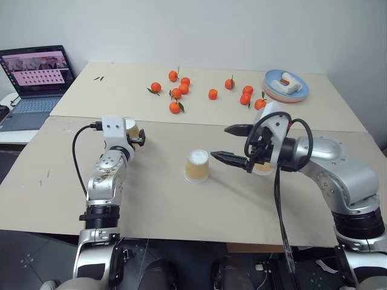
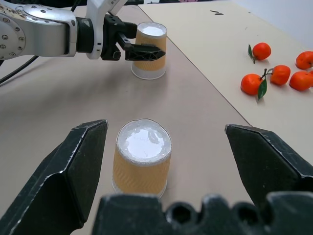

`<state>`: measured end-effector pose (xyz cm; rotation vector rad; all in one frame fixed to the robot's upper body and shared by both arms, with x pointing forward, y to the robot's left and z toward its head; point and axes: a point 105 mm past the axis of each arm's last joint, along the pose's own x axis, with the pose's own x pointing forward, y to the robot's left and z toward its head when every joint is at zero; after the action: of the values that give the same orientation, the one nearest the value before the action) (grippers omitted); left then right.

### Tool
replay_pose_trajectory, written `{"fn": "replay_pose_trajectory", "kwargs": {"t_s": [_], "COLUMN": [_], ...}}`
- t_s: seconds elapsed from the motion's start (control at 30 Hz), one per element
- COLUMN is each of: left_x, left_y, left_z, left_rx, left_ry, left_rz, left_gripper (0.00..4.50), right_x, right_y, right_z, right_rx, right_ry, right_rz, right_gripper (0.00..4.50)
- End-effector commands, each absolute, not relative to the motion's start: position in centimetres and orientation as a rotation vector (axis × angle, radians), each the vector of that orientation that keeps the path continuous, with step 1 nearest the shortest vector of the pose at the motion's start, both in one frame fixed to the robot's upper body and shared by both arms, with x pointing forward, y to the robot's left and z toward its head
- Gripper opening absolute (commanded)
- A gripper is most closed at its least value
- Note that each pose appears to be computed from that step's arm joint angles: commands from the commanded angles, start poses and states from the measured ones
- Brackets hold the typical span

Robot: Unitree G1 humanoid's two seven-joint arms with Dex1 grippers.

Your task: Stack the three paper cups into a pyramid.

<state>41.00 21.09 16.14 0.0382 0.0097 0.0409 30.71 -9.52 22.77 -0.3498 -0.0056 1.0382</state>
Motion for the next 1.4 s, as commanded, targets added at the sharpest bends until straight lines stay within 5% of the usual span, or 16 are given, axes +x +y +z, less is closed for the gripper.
{"fn": "replay_pose_trajectory", "kwargs": {"t_s": [0.03,0.9,1.0,1.1,1.3,1.4], "left_x": [41.2,41.1,41.1,41.1,40.9,39.4], "left_y": [20.9,21.7,21.8,21.6,20.3,17.1], "left_z": [19.6,17.8,17.9,17.9,18.9,20.8], "left_rx": [0.074,0.089,0.084,0.093,0.092,0.085], "left_ry": [-0.103,-0.003,-0.010,-0.013,-0.067,-0.152], "left_rz": [0.031,0.042,0.048,0.039,-0.063,-0.349], "left_gripper": [4.42,4.42,3.77,2.53,2.43,2.43], "right_x": [30.3,30.3,30.3,30.4,30.6,30.7], "right_y": [-10.0,-9.8,-9.8,-9.8,-9.9,-9.9], "right_z": [24.2,24.5,24.5,24.5,24.3,24.1], "right_rx": [-0.373,-0.367,-0.370,-0.370,-0.375,-0.378], "right_ry": [-0.069,-0.085,-0.085,-0.083,-0.078,-0.073], "right_rz": [1.017,1.027,1.025,1.022,1.013,1.007], "right_gripper": [4.50,4.50,4.50,4.50,4.50,4.50]}}
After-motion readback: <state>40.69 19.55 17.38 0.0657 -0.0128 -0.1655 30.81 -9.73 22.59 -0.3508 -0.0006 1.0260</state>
